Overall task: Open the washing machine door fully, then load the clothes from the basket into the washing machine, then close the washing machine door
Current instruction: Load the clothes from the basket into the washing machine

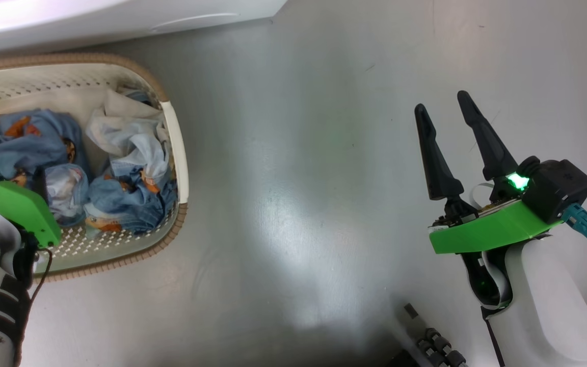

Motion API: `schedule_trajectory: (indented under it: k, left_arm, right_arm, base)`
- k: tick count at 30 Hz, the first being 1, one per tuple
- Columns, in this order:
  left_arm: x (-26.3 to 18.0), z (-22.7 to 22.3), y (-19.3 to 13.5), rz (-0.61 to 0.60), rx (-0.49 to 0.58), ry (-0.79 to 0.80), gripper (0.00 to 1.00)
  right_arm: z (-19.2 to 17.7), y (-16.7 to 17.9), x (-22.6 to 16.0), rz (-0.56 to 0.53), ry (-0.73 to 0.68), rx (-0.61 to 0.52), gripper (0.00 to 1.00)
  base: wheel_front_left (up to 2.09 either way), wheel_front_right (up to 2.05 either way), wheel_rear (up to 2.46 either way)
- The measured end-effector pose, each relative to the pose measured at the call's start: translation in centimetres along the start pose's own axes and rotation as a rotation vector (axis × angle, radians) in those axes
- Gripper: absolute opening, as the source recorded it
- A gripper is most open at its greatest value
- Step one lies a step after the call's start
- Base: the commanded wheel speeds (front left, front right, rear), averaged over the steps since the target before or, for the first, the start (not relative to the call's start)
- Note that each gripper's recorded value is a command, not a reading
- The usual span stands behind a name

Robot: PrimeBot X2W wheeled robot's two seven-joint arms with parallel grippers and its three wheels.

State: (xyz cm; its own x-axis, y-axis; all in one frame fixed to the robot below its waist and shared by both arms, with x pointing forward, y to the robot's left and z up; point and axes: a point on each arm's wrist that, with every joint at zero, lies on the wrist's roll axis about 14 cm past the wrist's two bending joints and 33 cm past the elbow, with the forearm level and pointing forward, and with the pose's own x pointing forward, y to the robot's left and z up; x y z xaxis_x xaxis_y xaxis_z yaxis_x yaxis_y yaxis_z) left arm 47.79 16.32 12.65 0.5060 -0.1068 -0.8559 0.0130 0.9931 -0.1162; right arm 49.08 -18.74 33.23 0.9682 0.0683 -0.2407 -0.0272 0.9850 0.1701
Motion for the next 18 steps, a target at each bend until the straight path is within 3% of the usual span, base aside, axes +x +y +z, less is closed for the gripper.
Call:
schedule_trajectory:
  k: [1,2,3,13,18]
  left_arm:
    - [0.0,0.0,0.0,0.000,0.005,0.003,0.38]
    - [-0.1,0.0,0.1,0.003,0.012,0.004,0.11]
    - [-0.1,0.0,0.2,0.007,0.017,0.005,0.00]
    - [-0.4,0.4,0.5,0.019,0.025,-0.004,0.00]
    - [-1.4,1.2,0.4,0.028,-0.030,-0.054,0.00]
  right_arm:
    - [0.0,0.0,0.0,0.001,-0.001,0.001,1.00]
    - [0.1,0.1,0.0,0.001,-0.002,0.001,1.00]
    - [0.1,0.1,0.0,0.002,-0.002,0.001,1.00]
    - [0.5,0.2,0.0,0.004,-0.013,0.002,1.00]
    - [1.4,0.5,0.0,0.010,-0.034,0.005,1.00]
  base:
    - [0.00,0.00,0.00]
    - [0.00,0.00,0.00]
    - [0.00,0.00,0.00]
    - [0.00,0.00,0.00]
    - [0.00,0.00,0.00]
